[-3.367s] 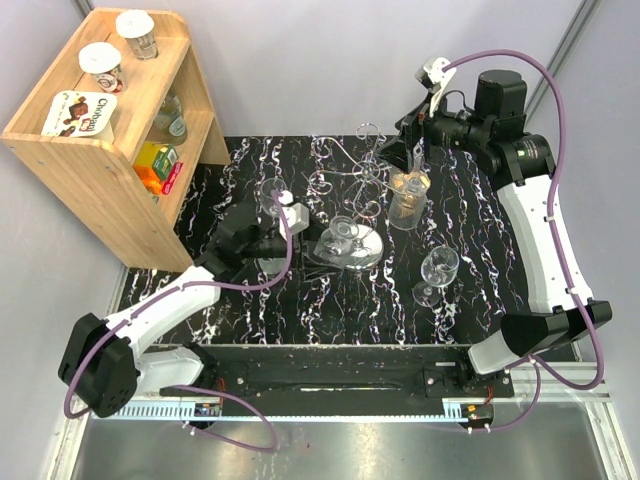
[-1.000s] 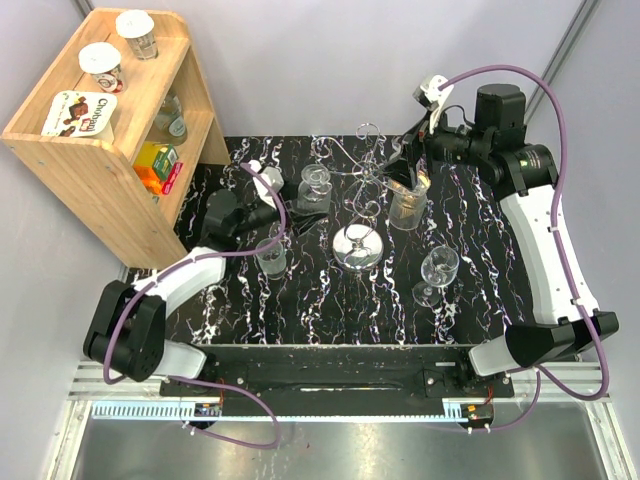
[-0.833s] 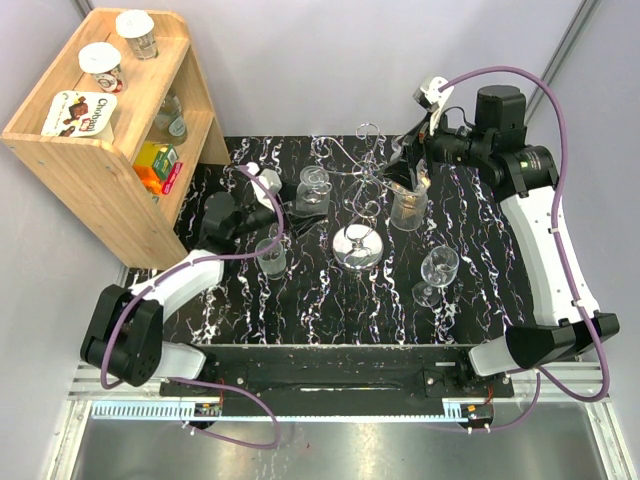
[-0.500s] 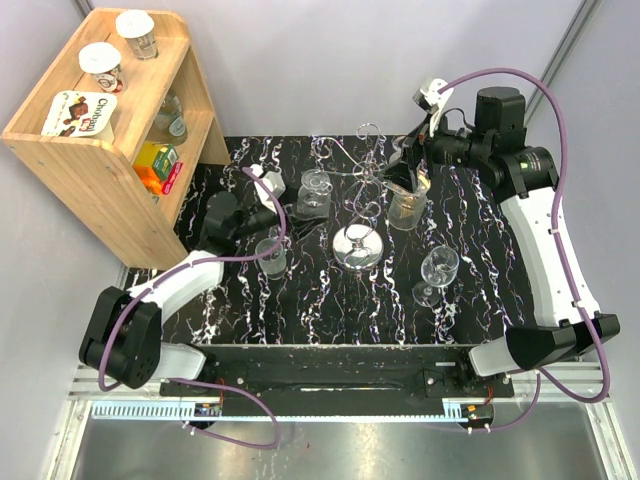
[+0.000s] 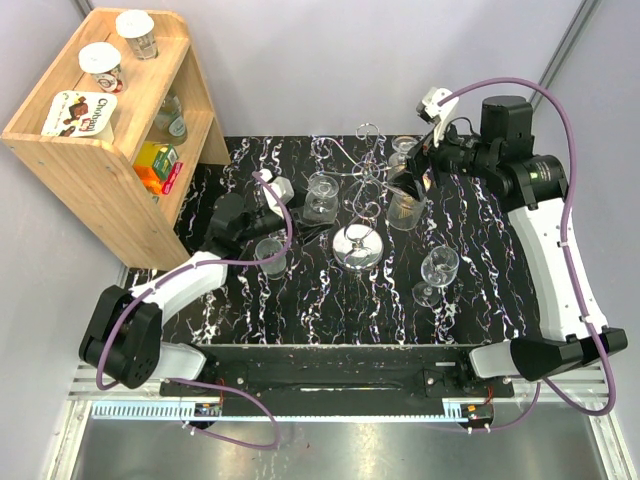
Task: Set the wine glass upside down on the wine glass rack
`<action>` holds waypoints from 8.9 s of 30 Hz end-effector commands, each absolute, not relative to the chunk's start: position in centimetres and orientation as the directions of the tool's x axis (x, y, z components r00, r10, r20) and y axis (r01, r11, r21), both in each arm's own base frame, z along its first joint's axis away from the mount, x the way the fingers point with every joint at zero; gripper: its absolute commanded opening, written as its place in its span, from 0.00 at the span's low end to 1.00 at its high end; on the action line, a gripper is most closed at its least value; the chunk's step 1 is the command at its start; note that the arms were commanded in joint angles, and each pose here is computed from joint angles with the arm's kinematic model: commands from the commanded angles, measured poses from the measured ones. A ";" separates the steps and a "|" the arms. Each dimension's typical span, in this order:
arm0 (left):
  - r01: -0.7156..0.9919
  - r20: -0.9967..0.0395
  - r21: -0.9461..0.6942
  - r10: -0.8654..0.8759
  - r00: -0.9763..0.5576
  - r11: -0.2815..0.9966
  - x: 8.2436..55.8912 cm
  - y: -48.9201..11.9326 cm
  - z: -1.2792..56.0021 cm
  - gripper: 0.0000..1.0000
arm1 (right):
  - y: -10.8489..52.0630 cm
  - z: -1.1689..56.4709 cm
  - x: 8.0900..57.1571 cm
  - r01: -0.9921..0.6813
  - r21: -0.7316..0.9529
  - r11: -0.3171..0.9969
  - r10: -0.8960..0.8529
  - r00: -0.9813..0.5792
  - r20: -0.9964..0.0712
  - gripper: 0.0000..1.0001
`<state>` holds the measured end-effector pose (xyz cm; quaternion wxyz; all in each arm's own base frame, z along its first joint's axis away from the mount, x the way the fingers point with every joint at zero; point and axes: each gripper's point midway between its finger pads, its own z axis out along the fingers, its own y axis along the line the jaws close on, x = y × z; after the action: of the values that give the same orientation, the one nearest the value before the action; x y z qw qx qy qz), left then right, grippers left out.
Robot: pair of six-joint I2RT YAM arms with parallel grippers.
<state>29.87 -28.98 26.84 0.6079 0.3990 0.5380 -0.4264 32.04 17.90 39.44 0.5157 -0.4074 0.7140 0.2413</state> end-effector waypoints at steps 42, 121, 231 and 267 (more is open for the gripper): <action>0.908 -0.977 0.197 -0.007 0.215 0.370 29.1 -27.5 32.3 0.99 | 14.2 38.4 28.3 -0.750 -0.168 0.640 -0.418 -0.157 -0.895 0.96; 0.689 -0.935 0.355 0.238 0.264 0.632 41.0 -25.6 36.0 0.99 | 19.4 33.8 23.4 -0.885 0.117 0.450 -0.294 -0.271 -0.916 0.84; 0.986 -0.537 0.134 0.843 -0.009 0.096 25.7 -15.5 8.4 0.47 | 16.2 32.3 24.7 -0.823 -0.084 0.561 -0.454 -0.221 -0.863 0.83; 0.977 -0.974 0.209 -0.086 0.211 0.028 15.5 -23.8 52.3 0.00 | 25.1 48.0 22.5 -0.989 0.105 0.099 0.010 -0.105 -0.994 0.99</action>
<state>13.99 -21.54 47.20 0.5596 0.5438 0.4887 -0.3903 23.53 23.50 43.18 0.4892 -0.4396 0.6172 0.4318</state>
